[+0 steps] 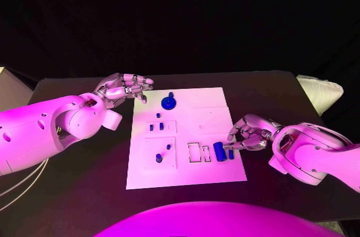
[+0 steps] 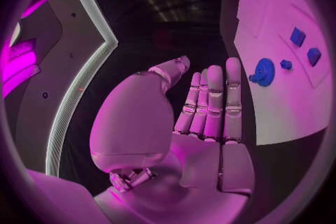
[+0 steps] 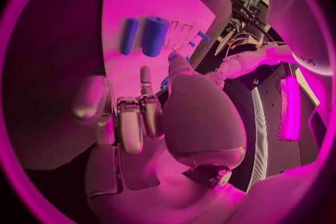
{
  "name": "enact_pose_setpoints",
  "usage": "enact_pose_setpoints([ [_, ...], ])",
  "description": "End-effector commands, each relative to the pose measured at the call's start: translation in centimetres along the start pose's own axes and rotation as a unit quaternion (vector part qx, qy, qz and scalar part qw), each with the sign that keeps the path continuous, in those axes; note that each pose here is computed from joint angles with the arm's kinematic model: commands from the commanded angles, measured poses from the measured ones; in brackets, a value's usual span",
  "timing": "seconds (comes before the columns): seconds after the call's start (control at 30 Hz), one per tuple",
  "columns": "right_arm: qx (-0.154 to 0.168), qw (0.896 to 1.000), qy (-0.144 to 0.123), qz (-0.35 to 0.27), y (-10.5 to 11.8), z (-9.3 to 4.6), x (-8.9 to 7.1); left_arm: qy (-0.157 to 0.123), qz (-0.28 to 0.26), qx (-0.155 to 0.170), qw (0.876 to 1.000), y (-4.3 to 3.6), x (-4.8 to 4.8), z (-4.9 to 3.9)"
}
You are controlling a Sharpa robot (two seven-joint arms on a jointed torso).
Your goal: Assemble the parts on the task board
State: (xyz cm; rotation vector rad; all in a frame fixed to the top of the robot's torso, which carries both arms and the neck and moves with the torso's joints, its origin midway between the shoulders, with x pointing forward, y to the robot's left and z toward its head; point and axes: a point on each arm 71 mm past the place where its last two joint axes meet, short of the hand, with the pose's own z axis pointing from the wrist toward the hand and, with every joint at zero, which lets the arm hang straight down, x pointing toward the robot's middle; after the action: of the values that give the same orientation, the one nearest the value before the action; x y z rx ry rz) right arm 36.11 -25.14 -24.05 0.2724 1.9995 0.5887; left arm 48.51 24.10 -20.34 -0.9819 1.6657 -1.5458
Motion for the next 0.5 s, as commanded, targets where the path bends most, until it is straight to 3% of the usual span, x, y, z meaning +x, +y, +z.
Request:
enact_pose_setpoints([
  [0.03,0.009,0.999,-0.012,-0.035,0.0,0.1,0.4,0.001,-0.005,0.007,1.0,-0.11,0.15,0.01],
  [0.5,0.008,0.998,0.011,-0.057,0.6,0.9,3.3,0.004,-0.006,0.004,1.0,-0.01,0.17,-0.06],
])
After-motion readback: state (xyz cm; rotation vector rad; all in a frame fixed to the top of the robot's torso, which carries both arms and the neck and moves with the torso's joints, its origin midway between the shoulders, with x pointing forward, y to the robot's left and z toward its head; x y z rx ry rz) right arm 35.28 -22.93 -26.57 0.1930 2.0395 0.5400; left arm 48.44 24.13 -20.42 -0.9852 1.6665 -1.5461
